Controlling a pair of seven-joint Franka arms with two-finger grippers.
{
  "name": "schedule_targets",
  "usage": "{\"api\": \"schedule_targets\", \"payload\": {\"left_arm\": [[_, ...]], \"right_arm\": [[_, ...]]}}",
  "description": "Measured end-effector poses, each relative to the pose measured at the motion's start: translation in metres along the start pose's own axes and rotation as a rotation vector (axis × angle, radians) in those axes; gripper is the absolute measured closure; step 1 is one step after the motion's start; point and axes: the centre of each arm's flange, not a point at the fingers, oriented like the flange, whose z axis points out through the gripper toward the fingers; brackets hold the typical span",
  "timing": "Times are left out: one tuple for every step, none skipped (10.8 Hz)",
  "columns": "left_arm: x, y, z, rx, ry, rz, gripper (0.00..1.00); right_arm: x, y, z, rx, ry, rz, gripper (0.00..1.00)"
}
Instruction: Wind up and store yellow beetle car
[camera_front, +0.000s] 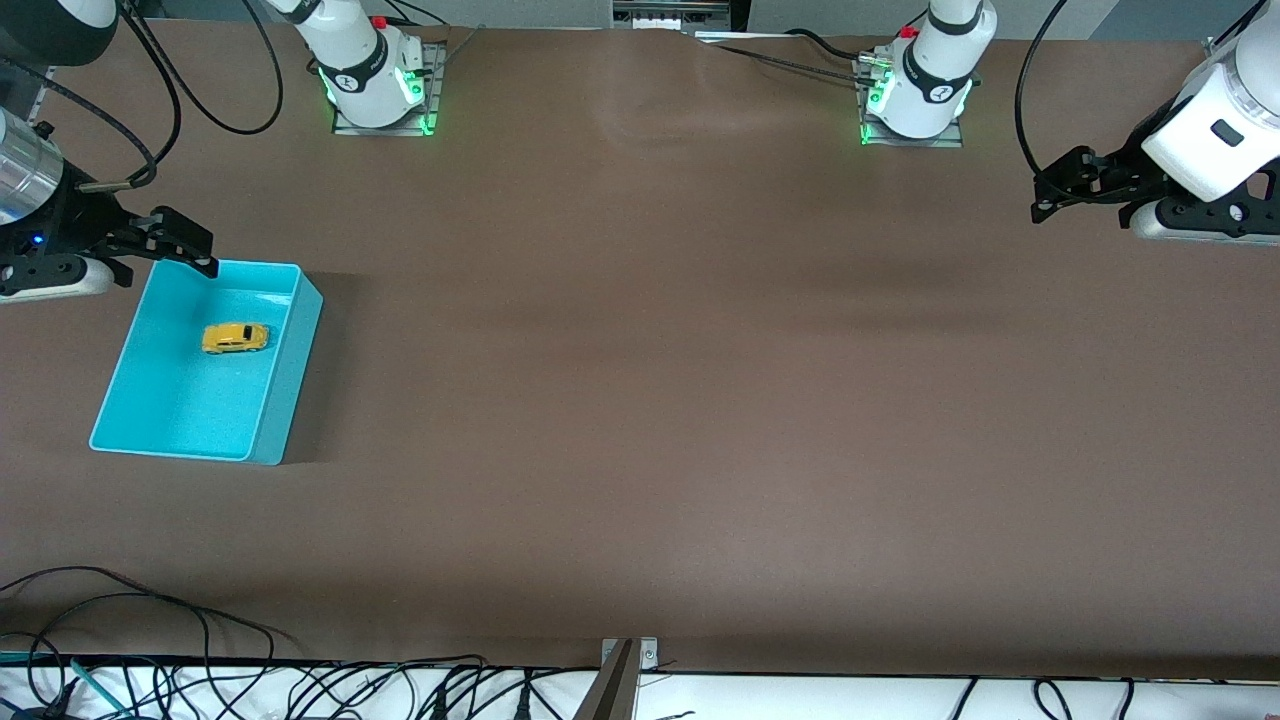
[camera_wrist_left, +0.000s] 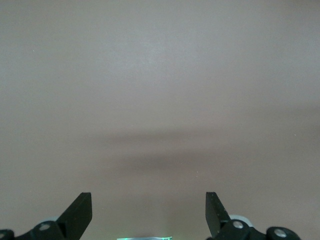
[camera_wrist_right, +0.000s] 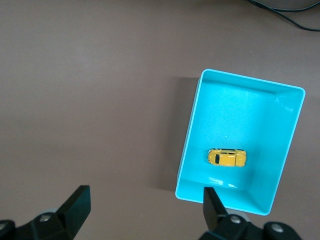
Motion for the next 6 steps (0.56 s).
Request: {"api": "schedule_targets", "payload": {"left_arm": [[0.0,0.0,0.0,0.0,0.0,0.0,0.0],[0.0,0.0,0.0,0.0,0.0,0.0,0.0],[0.0,0.0,0.0,0.0,0.0,0.0,0.0],[0.0,0.0,0.0,0.0,0.0,0.0,0.0],[0.0,0.0,0.0,0.0,0.0,0.0,0.0],[0.0,0.0,0.0,0.0,0.0,0.0,0.0]], "right_arm": [[-0.001,-0.001,-0.004,0.0,-0.008,0.0,0.0],[-0.002,-0.001,-0.007,0.001,-0.013,0.0,0.0],[-0.004,0.0,-0.009,0.001,-0.022,0.002,0.0],[-0.005,0.0,-0.013,0.001,-0.03,0.003,0.0],[-0.007,0.001,-0.016,-0.003,-0.036,0.003,0.0],[-0.007,0.002,-0.018,-0.01,-0.037,0.003,0.0]]}}
